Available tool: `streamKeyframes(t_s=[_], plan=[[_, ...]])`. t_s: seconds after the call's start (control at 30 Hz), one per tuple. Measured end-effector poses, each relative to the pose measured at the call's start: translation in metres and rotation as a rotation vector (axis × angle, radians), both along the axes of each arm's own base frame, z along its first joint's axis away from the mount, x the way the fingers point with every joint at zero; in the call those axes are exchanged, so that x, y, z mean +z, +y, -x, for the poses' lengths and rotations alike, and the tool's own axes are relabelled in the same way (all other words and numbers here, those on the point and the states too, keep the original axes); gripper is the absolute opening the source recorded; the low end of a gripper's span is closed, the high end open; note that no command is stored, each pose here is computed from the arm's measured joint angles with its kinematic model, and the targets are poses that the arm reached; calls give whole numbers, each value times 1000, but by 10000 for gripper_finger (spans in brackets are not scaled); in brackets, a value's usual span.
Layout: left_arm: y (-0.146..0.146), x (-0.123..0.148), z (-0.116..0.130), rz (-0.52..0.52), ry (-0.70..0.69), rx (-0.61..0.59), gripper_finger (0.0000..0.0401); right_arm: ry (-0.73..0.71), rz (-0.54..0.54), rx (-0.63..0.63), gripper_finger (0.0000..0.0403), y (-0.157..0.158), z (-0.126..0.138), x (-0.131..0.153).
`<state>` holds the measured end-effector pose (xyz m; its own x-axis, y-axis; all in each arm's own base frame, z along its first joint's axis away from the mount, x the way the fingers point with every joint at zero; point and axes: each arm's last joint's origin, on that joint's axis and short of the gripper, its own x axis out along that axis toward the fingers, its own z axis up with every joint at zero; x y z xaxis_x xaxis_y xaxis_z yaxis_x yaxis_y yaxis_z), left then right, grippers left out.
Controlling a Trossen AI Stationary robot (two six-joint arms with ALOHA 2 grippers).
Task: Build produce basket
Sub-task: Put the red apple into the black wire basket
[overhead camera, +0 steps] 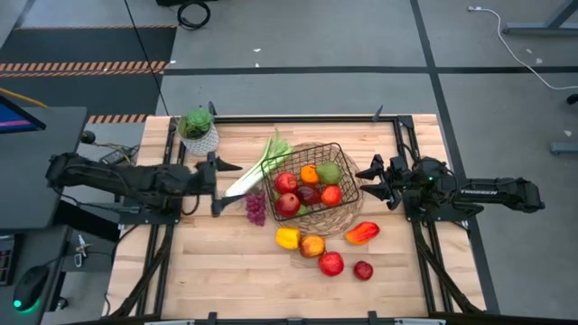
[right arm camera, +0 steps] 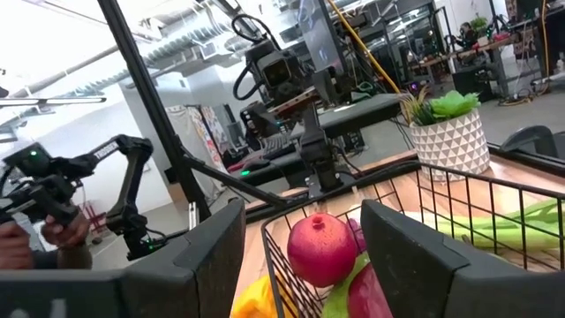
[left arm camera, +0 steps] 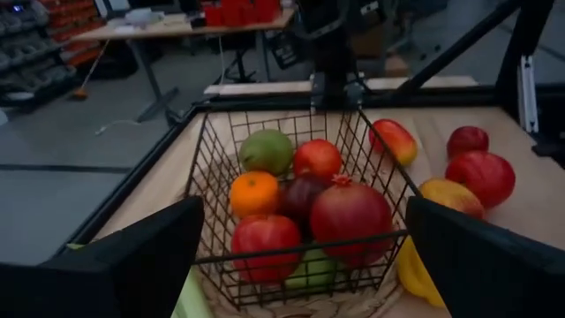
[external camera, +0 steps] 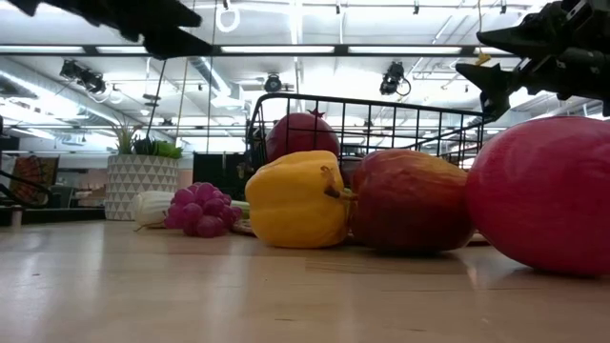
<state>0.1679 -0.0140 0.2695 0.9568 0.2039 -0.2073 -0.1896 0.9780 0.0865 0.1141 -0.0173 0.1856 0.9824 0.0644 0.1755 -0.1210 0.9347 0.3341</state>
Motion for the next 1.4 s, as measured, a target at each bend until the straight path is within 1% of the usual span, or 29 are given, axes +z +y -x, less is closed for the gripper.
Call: streamKeyframes(t_s=[0.27,0.43,0.53,0.63,0.73,0.83,0.97,1.07,1.17,1.37,1.4], plan=[[3,-16,38,-2,-106,-27,400,0,0,0,231,0,0,0],[4,-29,57,32,-185,-101,400,0,0,0,231,0,0,0],[3,-39,64,75,-227,-165,400,0,0,0,231,0,0,0],[2,-51,69,87,-285,-227,400,1,0,0,231,0,0,0],[2,-61,74,82,-359,-256,400,0,0,0,231,0,0,0],[2,-66,79,73,-395,-264,400,0,0,0,231,0,0,0],[2,-69,78,71,-379,-279,400,0,0,0,231,0,0,0],[1,-69,78,36,-373,-299,400,1,0,1,231,0,0,0],[2,-72,78,0,-351,-291,400,1,0,1,231,0,0,0],[2,-97,72,-41,-270,-256,400,1,0,0,231,0,0,0],[2,-98,72,-43,-269,-252,400,1,0,1,231,0,0,0]])
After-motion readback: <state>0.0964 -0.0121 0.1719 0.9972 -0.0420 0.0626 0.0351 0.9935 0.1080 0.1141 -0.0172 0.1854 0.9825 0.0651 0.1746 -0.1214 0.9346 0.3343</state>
